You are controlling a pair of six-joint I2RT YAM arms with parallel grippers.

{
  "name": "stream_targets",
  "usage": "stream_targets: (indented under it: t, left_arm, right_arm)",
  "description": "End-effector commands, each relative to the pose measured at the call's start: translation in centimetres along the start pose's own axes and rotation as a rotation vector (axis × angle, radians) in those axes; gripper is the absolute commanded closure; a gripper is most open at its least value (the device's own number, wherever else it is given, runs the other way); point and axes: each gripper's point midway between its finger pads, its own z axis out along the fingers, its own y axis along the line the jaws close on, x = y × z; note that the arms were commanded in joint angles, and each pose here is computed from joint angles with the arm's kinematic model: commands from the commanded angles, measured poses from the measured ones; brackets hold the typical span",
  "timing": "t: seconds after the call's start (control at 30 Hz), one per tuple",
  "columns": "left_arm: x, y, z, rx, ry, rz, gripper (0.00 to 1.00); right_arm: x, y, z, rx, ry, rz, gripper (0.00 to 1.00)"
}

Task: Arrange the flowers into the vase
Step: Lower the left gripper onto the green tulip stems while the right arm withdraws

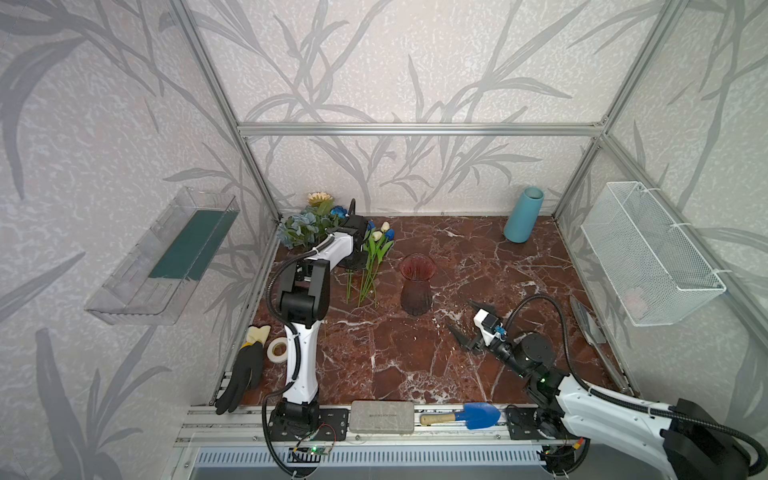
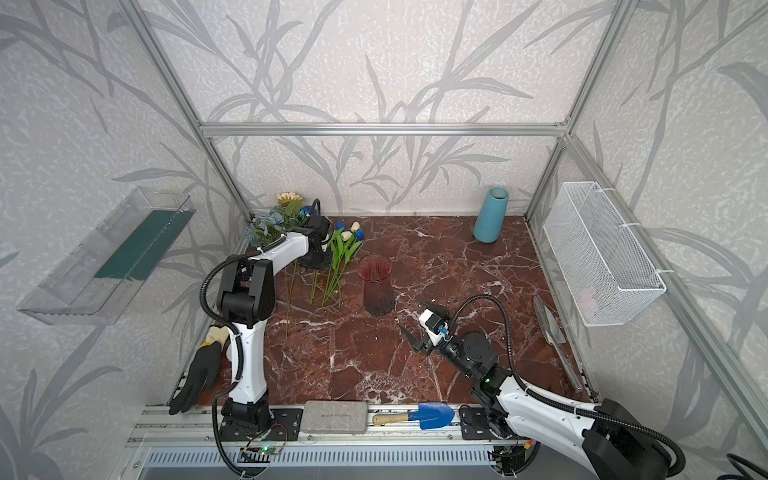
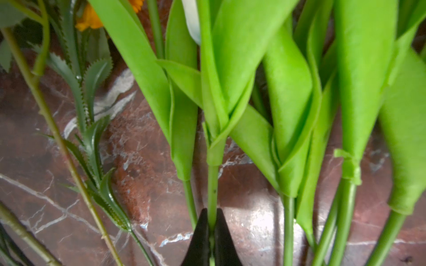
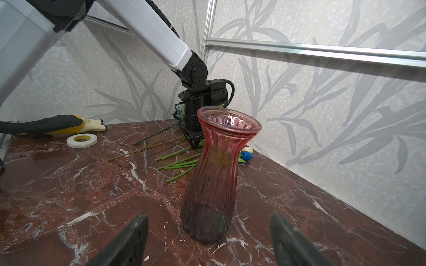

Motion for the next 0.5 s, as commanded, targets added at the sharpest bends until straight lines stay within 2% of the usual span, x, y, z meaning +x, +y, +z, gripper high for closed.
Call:
stream_targets:
  t: [0.0, 0.37, 0.47]
  left_arm:
    - [-0.3, 1.2, -2.7, -0.033, -0.016, -0.03, 0.93]
    - [-0.7, 1.3, -6.5, 0.011, -0.096, -0.084, 1.0]
    - [-1.3, 1.5, -8.1, 0.018, -0.168, -0.11, 1.0]
  right_arm:
    - [-0.5, -0.1, 0.0, 0.007, -0.016, -0.005, 0.17]
    - [-0.3, -0.1, 0.2, 0.008, -0.009, -0.008, 0.17]
    - [-0.4, 0.0, 0.1, 0.001, -0.009, -0.007, 0.17]
